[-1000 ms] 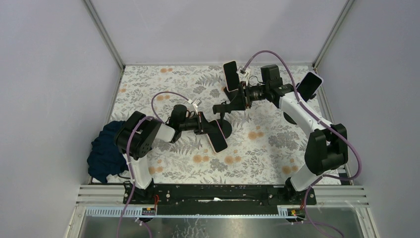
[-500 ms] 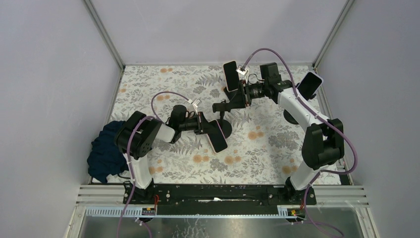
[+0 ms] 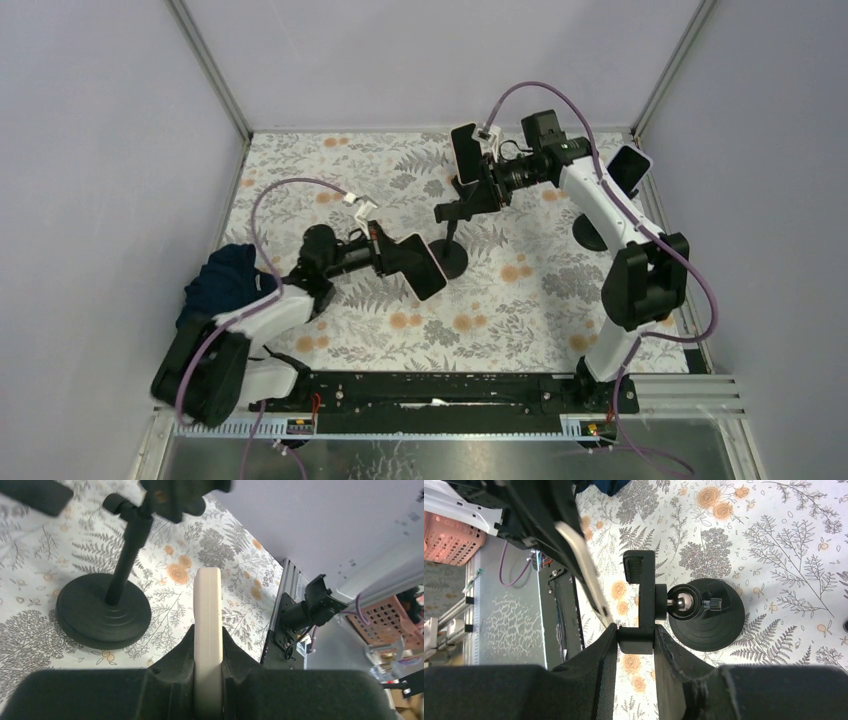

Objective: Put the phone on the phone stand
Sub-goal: Adjust the phone stand at the center of the board.

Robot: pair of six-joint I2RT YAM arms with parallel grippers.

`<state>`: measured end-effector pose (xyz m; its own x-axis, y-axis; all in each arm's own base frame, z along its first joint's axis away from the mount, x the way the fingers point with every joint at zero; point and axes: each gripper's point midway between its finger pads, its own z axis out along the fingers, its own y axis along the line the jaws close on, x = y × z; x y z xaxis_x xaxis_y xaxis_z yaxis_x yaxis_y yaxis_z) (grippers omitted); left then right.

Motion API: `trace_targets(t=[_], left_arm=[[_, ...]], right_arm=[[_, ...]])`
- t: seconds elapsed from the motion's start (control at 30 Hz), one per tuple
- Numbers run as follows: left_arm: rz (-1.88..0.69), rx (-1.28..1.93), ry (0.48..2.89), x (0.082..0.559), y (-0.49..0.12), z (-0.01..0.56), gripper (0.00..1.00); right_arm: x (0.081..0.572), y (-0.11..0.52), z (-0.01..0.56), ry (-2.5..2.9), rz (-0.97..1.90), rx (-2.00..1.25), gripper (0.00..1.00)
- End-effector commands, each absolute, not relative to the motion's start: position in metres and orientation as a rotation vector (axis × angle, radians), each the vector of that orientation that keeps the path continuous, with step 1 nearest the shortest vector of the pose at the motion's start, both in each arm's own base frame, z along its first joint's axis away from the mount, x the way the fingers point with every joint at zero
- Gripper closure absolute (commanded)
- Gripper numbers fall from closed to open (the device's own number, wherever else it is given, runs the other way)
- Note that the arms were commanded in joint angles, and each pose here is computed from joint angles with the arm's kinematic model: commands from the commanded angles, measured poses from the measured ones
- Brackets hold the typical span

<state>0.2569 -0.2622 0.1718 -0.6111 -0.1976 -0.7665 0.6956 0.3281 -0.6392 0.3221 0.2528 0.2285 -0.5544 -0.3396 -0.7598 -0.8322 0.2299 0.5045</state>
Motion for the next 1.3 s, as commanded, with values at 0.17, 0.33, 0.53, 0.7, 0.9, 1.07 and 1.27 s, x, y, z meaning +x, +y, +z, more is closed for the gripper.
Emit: trace_targets(t=[0.17,0.33,0.53,0.7,0.9,1.07,1.27], left_arm=[[-1.062,0.570,1.505,0.223,-0.220,0.270,1.00],[-0.919,0.754,1.465,0.218,-0.214,0.311,1.00],[-1.018,1.028,1.339,0.208,-0.238,0.336,1.00],[-1.194,1.196,1.254,0.205,-0.255,0.347,1.00],[-1.195,1.209,1.247,0.225,-0.234,0.367,1.00],[-1.183,1.207,1.234,0.225,-0.224,0.360,1.00],[-1.187,1.173,1.266,0.222,-0.220,0.351,1.00]], right_arm=[[0.292,0.278,0.228,1.969,1.279,-1.318,0.84],[0.274,0.296,0.224,1.950,1.300,-1.400,0.82],[0.270,0.294,0.238,1.950,1.256,-1.385,0.54],[0.267,0.286,0.261,1.921,1.170,-1.367,0.33],[0.275,0.264,0.275,1.882,0.913,-1.284,0.30],[0.265,0.267,0.258,1.892,0.684,-1.236,0.36],[0.292,0.268,0.245,1.977,0.503,-1.048,0.47]])
